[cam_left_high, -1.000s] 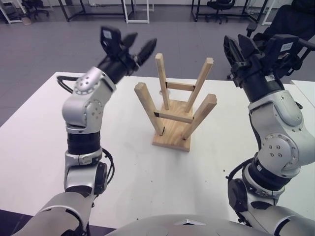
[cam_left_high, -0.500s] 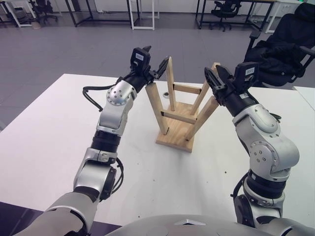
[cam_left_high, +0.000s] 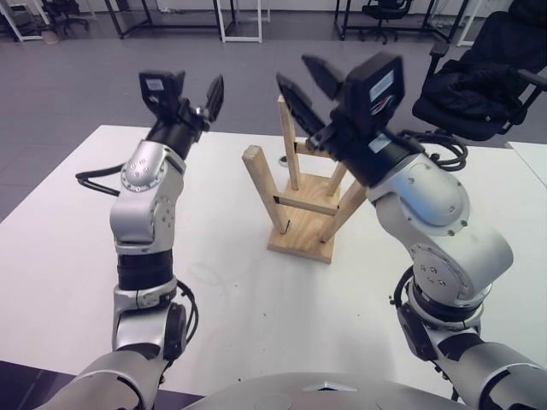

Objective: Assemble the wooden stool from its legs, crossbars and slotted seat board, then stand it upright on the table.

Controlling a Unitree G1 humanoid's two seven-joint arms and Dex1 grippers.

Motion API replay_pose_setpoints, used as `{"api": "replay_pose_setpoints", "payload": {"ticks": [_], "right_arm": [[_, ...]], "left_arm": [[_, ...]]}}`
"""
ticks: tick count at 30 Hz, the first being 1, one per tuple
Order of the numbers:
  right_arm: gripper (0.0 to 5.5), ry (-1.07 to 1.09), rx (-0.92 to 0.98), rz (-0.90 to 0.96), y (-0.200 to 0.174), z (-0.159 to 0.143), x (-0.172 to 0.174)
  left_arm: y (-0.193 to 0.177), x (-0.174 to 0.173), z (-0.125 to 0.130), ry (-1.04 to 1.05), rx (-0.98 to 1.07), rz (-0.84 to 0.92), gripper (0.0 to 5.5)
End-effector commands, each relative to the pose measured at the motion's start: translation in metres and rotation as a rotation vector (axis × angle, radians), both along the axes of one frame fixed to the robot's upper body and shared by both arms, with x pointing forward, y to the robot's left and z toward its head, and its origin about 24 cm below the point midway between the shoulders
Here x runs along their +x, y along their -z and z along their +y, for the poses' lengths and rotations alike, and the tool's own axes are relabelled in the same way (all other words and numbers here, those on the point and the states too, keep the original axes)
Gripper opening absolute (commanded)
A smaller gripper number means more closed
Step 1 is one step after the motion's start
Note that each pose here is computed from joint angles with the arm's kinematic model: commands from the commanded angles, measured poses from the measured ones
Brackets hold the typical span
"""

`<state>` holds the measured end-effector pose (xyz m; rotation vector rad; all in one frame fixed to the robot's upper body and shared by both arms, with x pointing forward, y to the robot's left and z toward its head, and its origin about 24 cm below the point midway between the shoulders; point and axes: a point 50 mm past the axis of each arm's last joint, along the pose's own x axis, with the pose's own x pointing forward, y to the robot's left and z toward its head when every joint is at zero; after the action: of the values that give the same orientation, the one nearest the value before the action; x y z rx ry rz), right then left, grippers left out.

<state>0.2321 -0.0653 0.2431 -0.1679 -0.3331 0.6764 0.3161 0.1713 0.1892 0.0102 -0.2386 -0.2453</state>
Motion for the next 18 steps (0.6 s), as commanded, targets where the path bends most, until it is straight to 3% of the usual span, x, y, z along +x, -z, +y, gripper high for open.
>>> {"api": "replay_pose_setpoints", "payload": {"ticks": [1,5,10,15,18], "right_arm": [[1.88,0.08,-0.102,0.256,0.056,-0.013,0.005],[1.88,0.166,-0.11,0.345,0.08,-0.032,0.008],[1.88,0.261,-0.135,0.301,0.073,-0.063,0.023],[1.88,0.22,-0.06,0.219,0.046,-0.046,0.019],[1.88,0.282,-0.002,0.397,0.076,-0.049,0.01]], "left_arm": [[0.056,-0.01,-0.006,-0.011,0.085,0.196,3.7],[0.062,-0.013,-0.015,0.003,0.063,0.212,3.7],[0.065,-0.018,-0.027,0.039,0.052,0.228,3.7],[0.063,-0.021,-0.033,0.065,0.054,0.228,3.7],[0.06,-0.023,-0.036,0.074,0.049,0.221,3.7]]}}
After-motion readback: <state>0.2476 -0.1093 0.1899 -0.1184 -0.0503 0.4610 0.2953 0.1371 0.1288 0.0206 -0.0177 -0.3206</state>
